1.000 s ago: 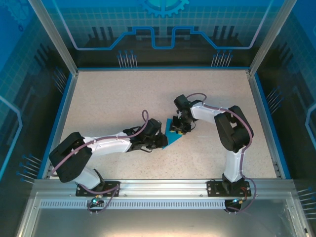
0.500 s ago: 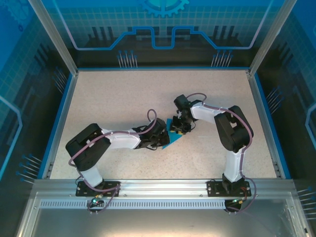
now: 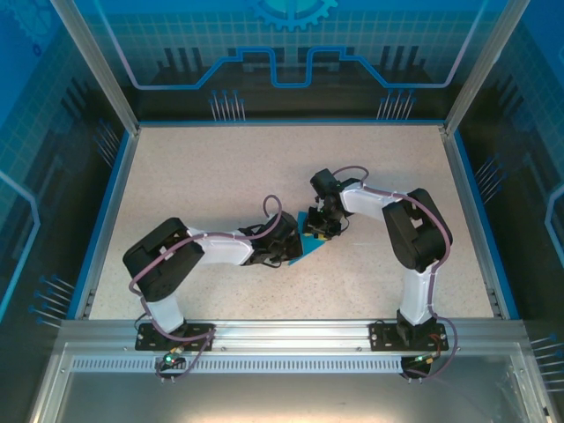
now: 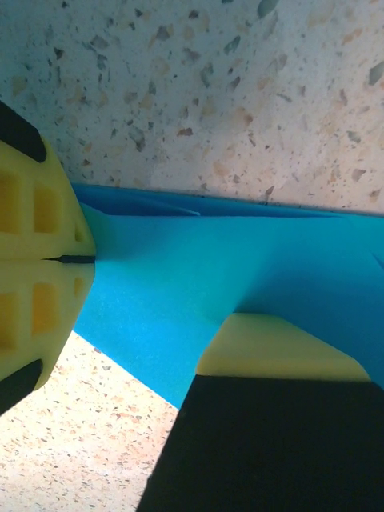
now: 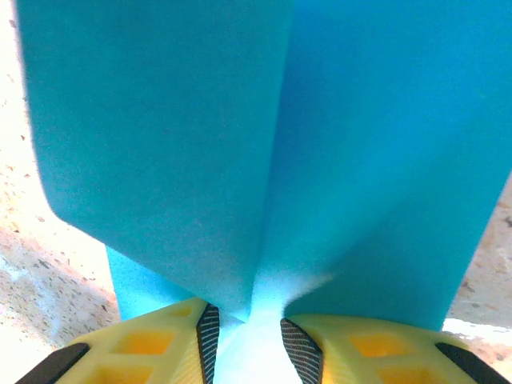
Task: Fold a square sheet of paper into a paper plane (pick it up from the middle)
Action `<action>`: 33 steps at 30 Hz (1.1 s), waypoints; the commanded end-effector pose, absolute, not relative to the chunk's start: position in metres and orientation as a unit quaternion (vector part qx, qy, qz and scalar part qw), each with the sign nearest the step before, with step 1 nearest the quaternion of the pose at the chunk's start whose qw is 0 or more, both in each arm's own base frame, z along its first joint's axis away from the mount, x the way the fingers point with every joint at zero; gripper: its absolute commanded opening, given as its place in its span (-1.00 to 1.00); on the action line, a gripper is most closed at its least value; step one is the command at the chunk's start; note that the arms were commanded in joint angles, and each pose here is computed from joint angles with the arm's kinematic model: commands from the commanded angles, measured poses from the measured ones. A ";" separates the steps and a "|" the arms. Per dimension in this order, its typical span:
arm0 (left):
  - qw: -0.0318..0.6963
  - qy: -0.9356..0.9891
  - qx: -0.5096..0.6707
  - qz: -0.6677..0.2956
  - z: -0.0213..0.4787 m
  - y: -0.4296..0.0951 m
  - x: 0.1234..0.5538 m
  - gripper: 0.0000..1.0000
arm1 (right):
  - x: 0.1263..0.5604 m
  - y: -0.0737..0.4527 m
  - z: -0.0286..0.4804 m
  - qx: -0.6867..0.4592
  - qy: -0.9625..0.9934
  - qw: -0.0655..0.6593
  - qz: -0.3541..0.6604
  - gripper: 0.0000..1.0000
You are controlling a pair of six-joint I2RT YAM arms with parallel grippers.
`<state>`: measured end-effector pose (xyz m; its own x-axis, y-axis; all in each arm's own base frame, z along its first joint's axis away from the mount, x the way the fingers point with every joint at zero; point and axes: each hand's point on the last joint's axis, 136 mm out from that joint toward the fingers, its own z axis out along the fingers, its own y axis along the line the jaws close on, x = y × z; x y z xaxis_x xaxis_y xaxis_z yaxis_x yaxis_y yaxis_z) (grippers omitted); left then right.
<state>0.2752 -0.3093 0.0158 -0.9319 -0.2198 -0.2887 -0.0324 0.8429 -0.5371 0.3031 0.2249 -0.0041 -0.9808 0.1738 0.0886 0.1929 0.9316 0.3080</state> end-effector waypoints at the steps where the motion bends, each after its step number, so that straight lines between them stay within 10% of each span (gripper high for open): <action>1: 0.172 0.948 -0.079 -0.256 0.009 -0.301 0.280 -0.87 | 0.241 0.153 -0.103 -0.104 -0.987 0.119 0.029 -0.26; 33: 0.155 0.956 -0.108 -0.224 -0.007 -0.290 0.282 -0.95 | 0.254 0.170 -0.083 -0.102 -0.990 0.099 -0.018 -0.25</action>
